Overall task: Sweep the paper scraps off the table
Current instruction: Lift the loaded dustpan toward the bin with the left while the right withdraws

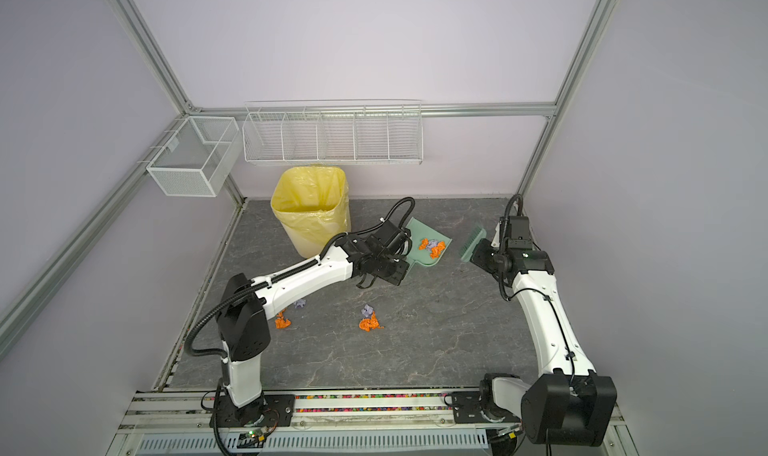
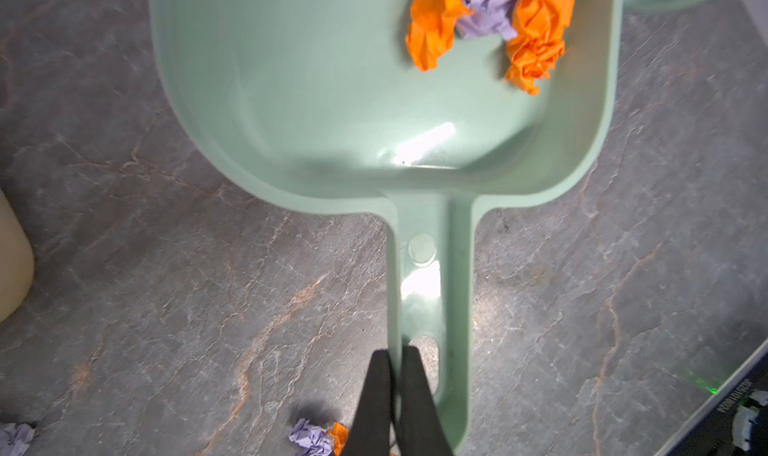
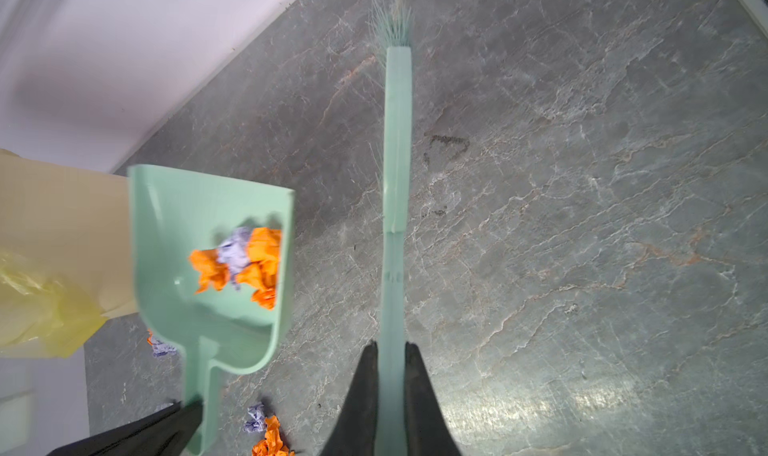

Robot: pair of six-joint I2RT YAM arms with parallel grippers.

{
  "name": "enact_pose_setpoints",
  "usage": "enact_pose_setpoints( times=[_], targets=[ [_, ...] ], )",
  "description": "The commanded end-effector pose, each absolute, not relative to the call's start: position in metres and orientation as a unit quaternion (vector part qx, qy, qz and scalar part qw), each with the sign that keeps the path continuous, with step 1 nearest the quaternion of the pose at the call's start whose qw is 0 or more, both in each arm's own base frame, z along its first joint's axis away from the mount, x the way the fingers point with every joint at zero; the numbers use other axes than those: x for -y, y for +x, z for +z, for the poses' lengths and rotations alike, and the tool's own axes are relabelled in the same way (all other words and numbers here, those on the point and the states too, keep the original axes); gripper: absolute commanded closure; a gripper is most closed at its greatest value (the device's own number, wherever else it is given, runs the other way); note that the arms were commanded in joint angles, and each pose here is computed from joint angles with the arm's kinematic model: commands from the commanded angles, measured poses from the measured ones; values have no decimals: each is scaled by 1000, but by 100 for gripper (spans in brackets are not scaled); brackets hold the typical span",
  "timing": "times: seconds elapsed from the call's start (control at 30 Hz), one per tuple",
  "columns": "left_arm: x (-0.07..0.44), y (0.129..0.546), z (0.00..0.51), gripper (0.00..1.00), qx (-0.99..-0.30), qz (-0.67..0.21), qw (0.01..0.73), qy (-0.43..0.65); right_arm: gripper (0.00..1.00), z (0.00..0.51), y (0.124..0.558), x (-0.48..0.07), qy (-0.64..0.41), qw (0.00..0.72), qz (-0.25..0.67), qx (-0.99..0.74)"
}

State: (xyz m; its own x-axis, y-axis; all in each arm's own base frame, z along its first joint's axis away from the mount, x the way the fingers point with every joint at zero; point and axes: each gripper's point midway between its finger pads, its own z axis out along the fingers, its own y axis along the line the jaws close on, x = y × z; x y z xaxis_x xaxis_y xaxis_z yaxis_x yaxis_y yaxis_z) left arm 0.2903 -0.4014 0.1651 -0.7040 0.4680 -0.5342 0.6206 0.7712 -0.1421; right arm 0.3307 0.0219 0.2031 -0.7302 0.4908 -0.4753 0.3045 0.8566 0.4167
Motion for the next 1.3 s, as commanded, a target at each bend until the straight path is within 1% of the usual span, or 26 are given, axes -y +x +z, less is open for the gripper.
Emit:
enact_pose_setpoints(
  times=[0.0, 0.17, 0.43, 0.83, 1.03, 1.27],
  targets=[
    [402, 300, 201, 100, -898, -169, 293, 282, 93, 201, 326, -27, 210, 293, 169, -917],
    [392, 304, 212, 100, -907, -128, 281, 286, 93, 200, 320, -33, 208, 290, 181, -916],
    [385, 307, 213, 100, -913, -86, 260, 302, 93, 187, 317, -40, 202, 275, 184, -922],
    [367, 319, 249, 100, -906, -47, 290, 303, 93, 177, 316, -62, 186, 266, 205, -923],
    [348, 328, 261, 100, -909, -15, 296, 295, 93, 171, 318, -68, 175, 260, 208, -926],
    [325, 339, 277, 100, -912, 0, 309, 270, 93, 170, 320, -76, 165, 263, 215, -926]
  ],
)
